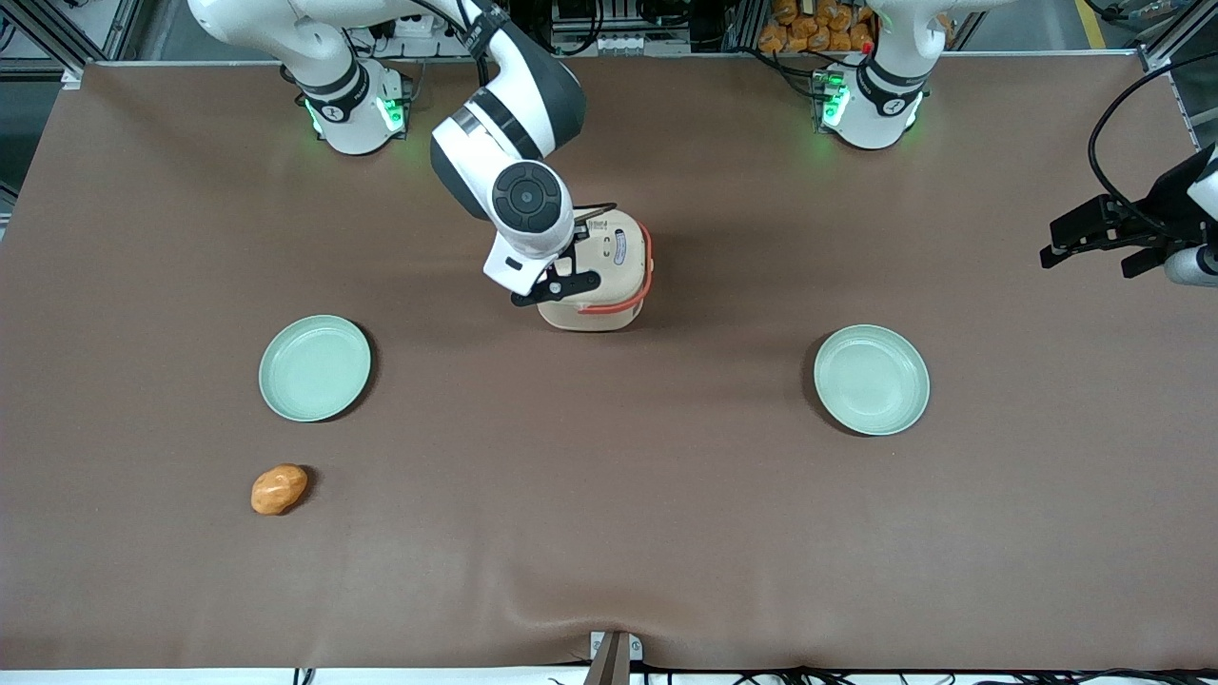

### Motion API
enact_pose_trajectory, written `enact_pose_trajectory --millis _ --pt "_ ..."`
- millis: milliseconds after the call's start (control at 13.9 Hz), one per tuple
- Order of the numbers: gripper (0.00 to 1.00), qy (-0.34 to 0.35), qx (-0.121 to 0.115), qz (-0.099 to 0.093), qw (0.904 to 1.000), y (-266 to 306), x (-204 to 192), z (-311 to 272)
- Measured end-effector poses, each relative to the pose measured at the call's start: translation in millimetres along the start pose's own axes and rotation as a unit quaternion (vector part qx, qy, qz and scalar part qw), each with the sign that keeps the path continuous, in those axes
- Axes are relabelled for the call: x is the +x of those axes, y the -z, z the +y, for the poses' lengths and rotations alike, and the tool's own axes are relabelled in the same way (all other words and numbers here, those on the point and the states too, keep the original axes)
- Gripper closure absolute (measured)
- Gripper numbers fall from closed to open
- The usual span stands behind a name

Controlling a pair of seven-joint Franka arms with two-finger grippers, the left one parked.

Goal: Press rice cooker button with right arm
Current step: 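Lower the right gripper onto the rice cooker's lid release button and press, then lift the right gripper away as the rice cooker lid pops open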

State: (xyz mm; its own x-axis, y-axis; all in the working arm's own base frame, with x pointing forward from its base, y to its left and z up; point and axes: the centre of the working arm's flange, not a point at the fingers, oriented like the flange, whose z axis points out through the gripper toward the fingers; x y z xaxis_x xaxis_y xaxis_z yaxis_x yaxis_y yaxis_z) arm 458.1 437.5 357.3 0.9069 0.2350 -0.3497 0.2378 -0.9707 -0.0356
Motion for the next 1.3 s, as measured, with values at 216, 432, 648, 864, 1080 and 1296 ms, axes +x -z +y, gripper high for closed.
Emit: enact_pose_trajectory --millis 216,432,648,864,1080,1296 --pt "0.66 0.001 0.01 0.019 0.9998 21.9 -1.8 -0.9" --pt "0.36 0.0 0.019 0.038 0.9991 45.4 -4.3 1.9" --pt "0.05 0.001 0.025 0.05 0.9984 60.2 -7.9 2.3" --pt "0.0 0.003 0.031 0.059 0.9978 72.0 -12.1 1.4" --pt "0.0 0.0 0.052 0.063 0.9967 85.4 -15.9 1.8" --pt "0.0 -0.015 0.077 0.073 0.9942 109.0 -17.8 19.3"
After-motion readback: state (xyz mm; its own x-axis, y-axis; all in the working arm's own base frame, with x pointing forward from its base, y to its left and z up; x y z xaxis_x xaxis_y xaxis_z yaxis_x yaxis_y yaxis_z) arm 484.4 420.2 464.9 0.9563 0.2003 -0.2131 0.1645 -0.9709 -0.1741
